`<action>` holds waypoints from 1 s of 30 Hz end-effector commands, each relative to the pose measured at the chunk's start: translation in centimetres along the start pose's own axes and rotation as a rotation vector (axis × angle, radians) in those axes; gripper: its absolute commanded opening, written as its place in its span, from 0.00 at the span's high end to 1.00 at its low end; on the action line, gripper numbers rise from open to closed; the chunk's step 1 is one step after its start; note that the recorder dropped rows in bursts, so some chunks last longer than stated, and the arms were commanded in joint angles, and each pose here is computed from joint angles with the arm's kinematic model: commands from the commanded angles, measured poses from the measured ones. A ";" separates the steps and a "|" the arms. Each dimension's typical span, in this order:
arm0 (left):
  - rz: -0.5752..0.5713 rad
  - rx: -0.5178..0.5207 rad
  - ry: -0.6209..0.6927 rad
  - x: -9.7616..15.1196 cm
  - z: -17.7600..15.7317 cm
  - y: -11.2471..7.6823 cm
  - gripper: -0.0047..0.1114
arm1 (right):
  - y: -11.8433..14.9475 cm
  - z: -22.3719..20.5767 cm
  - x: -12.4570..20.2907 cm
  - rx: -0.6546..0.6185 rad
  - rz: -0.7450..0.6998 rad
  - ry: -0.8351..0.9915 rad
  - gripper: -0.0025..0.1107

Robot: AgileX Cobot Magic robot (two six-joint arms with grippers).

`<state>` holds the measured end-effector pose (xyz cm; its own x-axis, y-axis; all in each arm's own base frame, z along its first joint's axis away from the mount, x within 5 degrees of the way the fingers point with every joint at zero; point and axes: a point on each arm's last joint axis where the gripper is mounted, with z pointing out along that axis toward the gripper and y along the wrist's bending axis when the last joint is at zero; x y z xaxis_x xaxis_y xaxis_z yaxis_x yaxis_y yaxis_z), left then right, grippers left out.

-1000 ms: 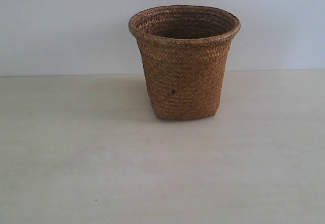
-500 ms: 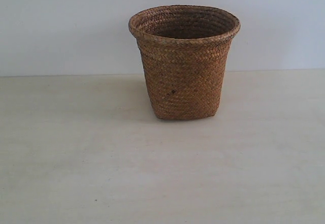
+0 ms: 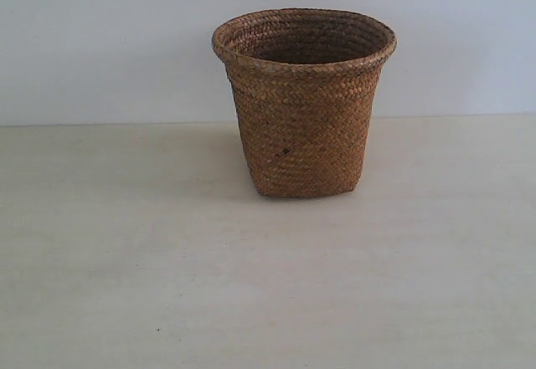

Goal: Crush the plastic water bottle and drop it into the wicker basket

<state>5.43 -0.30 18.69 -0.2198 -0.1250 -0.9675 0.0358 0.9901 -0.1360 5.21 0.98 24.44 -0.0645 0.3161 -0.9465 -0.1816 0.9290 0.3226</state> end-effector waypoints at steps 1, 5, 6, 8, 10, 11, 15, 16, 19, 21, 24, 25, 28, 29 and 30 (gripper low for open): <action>-0.014 0.002 -0.012 0.0 0.0 0.0 0.93 | -1.3 -0.7 1.1 0.205 -0.057 0.072 0.97; -0.012 0.002 -0.012 0.0 0.0 0.0 0.93 | -1.7 -0.9 1.4 0.267 -0.120 0.115 0.97; -0.012 0.002 -0.012 0.0 0.0 0.0 0.93 | -1.7 -0.9 1.4 0.271 -0.127 0.115 0.97; -0.012 0.002 -0.012 0.0 0.0 0.0 0.93 | -1.7 -0.9 1.4 0.273 -0.131 0.113 0.97; -0.012 0.002 -0.012 0.0 0.0 0.0 0.93 | -1.9 -0.6 1.9 0.265 -0.134 0.091 0.97; -0.012 0.002 -0.012 0.0 0.0 0.0 0.93 | -2.0 -0.4 2.3 0.256 -0.131 0.072 0.97; -0.012 0.002 -0.012 0.0 0.0 0.0 0.93 | -2.5 0.2 3.7 0.217 -0.093 -0.022 0.97; -0.012 0.002 -0.012 0.0 0.0 0.0 0.93 | -2.5 0.2 3.8 0.222 -0.092 -0.004 0.97; -0.012 0.002 -0.012 0.0 0.0 0.0 0.93 | -2.7 0.2 4.1 0.233 -0.170 0.037 0.97; -0.012 0.002 -0.012 0.0 0.0 0.0 0.93 | -2.8 0.1 4.5 0.245 -0.256 0.092 0.97; -0.012 0.002 -0.012 0.0 0.0 0.0 0.93 | -3.1 0.0 5.2 0.260 -0.320 0.187 0.97; -0.012 0.002 -0.012 0.0 0.0 0.0 0.93 | -3.2 -0.1 5.5 0.264 -0.325 0.213 0.97; -0.012 0.002 -0.012 0.0 0.0 0.0 0.93 | -3.2 -0.1 5.6 0.267 -0.320 0.230 0.97; -0.012 0.002 -0.012 0.0 0.0 0.0 0.93 | -3.2 -0.1 5.6 0.267 -0.320 0.230 0.97; -0.012 0.002 -0.012 0.0 0.0 0.0 0.93 | -3.2 -0.1 5.6 0.266 -0.316 0.229 0.97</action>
<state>5.43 -0.30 18.69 -0.2198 -0.1250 -0.9675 0.0358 0.9901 -0.1360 5.36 -0.18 18.27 -0.2600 0.0011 -0.9656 0.0233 0.9997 -0.0052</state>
